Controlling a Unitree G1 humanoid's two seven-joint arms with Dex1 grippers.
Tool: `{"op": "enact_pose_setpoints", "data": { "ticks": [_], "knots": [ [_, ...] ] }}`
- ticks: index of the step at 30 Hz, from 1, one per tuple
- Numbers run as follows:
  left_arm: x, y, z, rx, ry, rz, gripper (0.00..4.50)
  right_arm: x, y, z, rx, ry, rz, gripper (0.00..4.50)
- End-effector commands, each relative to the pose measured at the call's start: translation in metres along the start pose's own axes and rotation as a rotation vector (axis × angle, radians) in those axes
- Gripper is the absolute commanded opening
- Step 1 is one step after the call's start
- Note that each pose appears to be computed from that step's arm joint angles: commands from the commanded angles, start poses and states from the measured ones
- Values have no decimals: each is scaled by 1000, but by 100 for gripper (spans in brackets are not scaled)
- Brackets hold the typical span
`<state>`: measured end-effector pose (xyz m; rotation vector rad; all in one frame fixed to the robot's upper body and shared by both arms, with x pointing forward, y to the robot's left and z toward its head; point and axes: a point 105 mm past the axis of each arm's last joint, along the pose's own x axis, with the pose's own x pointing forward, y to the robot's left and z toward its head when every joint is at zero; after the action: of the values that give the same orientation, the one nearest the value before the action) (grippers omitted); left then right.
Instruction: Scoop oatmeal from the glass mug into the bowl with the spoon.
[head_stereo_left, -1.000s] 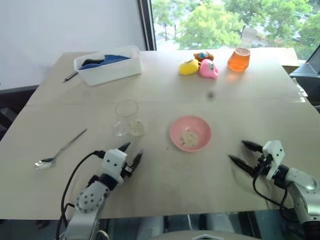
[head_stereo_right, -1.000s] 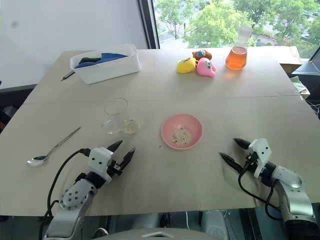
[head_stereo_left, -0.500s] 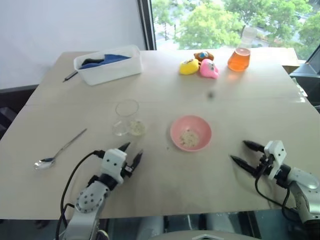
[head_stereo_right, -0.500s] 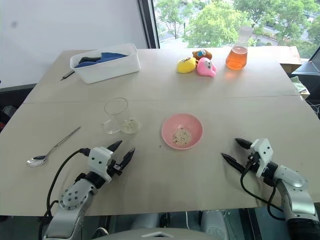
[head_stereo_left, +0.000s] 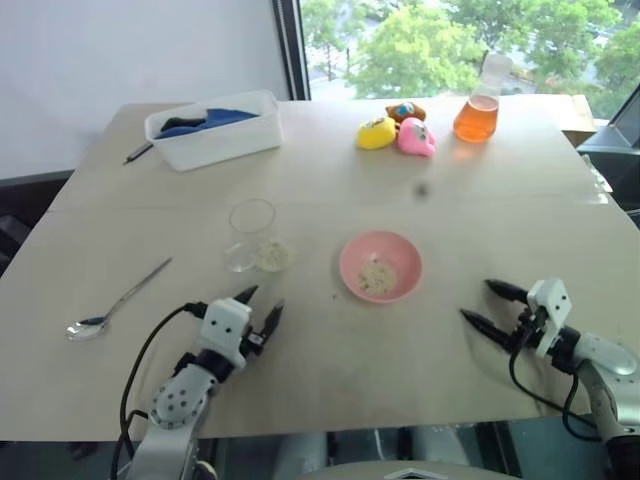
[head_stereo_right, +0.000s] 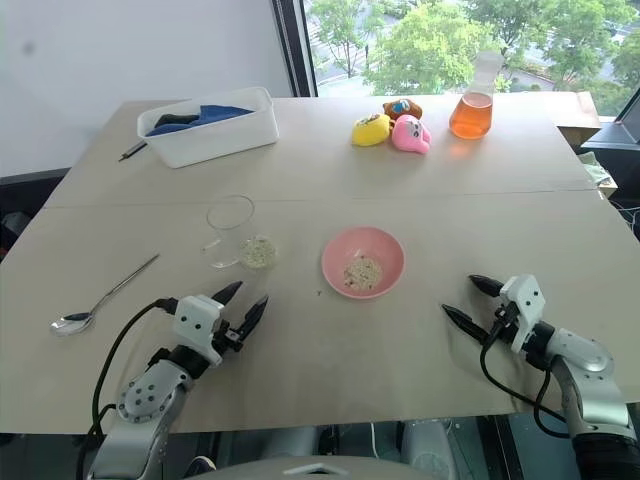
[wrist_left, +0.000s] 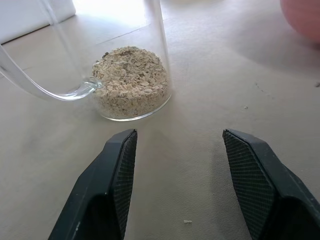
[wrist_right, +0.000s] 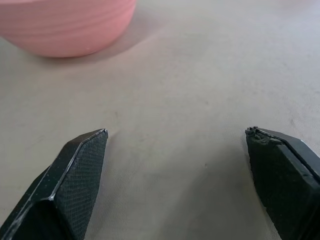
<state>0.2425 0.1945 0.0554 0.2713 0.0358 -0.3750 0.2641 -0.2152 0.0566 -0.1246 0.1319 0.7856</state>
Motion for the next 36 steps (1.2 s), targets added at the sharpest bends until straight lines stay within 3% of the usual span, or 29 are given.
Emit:
{"op": "enact_pose_setpoints", "data": {
  "ticks": [1, 12, 17, 28, 34, 36],
  "knots": [
    [-19, 28, -3, -18, 8, 57, 283, 0, 14, 16, -24, -14, 97, 447],
    [-60, 113, 13, 50, 37, 75, 283, -2, 91, 112, -89, -75, 530, 447],
    [-58, 154, 17, 128, 72, 117, 283, 10, 112, 135, -133, -104, 615, 447],
    [-72, 209, 17, 151, 265, 73, 283, 17, 114, 131, -141, -105, 609, 447],
    [-84, 226, 4, 97, 376, 75, 283, 17, 113, 132, -135, -118, 594, 447],
    [-85, 227, -10, 56, 428, 72, 283, 17, 114, 131, -133, -119, 593, 447]
  ]
}}
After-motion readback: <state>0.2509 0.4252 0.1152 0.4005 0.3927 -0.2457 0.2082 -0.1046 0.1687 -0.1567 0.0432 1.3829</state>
